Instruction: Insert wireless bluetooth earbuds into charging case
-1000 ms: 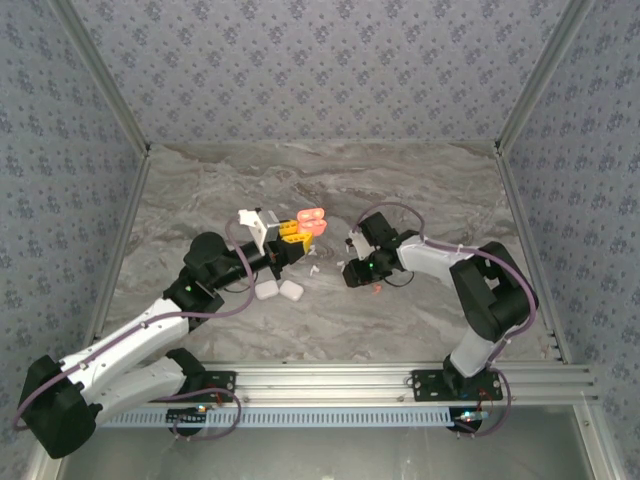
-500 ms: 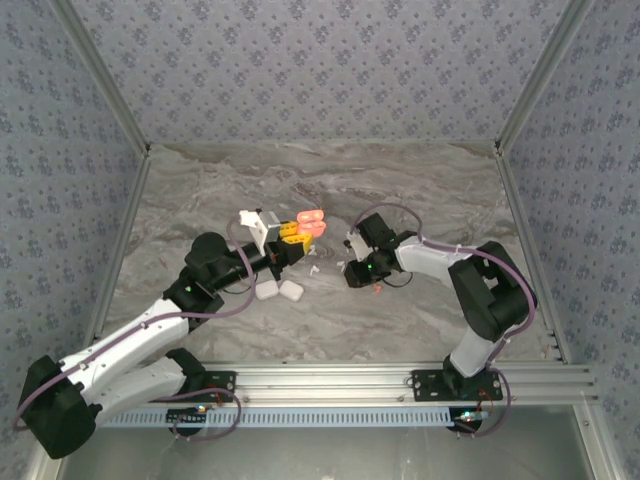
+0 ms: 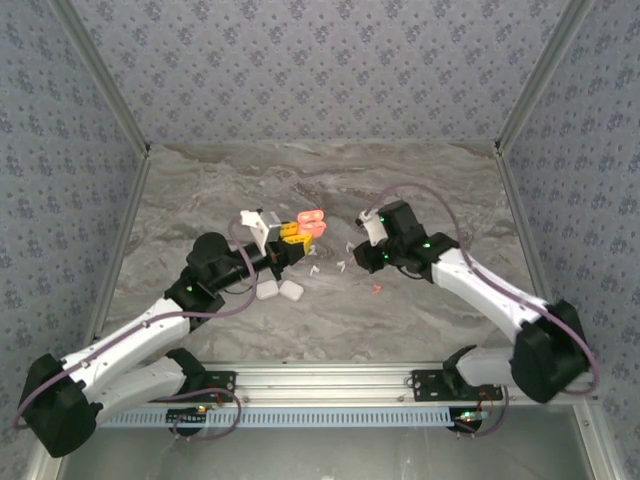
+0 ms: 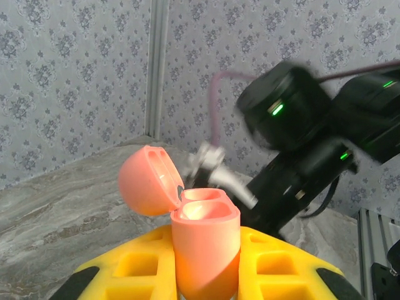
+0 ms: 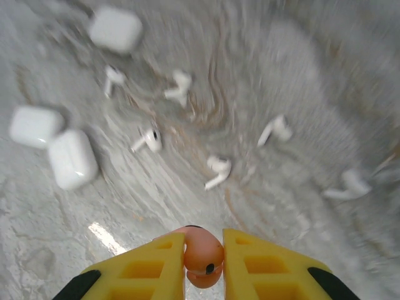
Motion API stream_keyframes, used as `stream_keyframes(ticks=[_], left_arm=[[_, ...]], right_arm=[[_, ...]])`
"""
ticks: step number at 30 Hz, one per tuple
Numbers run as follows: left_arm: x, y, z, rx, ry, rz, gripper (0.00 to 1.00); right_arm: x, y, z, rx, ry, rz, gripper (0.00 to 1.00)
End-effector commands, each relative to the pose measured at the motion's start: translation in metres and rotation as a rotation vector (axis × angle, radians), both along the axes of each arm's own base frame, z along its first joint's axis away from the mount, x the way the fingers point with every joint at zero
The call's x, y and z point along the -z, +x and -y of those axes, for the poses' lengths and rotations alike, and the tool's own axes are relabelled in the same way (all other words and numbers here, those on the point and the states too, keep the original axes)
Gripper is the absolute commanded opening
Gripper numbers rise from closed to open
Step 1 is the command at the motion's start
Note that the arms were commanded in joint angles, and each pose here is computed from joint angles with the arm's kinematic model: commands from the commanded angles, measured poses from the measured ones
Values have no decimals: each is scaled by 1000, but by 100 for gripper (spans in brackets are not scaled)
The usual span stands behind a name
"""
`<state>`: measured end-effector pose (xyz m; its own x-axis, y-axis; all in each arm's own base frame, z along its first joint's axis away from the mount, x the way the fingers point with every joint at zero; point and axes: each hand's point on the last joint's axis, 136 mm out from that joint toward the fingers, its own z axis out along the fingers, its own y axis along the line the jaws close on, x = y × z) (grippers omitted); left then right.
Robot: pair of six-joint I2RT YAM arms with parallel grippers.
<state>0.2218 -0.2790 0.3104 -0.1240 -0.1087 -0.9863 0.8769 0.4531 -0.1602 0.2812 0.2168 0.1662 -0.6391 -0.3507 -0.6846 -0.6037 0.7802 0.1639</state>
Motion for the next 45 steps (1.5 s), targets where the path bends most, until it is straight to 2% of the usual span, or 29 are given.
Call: stream_keyframes(ticks=[1, 8, 14, 23, 33, 42, 45], left_arm=[[-9, -5, 8, 52, -30, 23, 0], [-3, -4, 23, 116, -18, 1, 0], [1, -9, 37, 184, 6, -12, 0], [3, -14, 43, 220, 23, -17, 0], [1, -15, 43, 218, 17, -9, 0], [-1, -15, 42, 212, 11, -5, 0], [-2, -15, 42, 213, 7, -3, 0]], right_arm=[[-51, -4, 9, -44, -20, 178, 21], [-152, -29, 3, -146, 34, 507, 21], [-189, -51, -25, -288, 40, 632, 19], [-182, -49, -61, -381, 9, 602, 19], [-170, -45, -62, -371, -19, 573, 19], [-156, -63, -69, -476, 22, 487, 20], [-158, -67, -68, -495, 56, 462, 24]])
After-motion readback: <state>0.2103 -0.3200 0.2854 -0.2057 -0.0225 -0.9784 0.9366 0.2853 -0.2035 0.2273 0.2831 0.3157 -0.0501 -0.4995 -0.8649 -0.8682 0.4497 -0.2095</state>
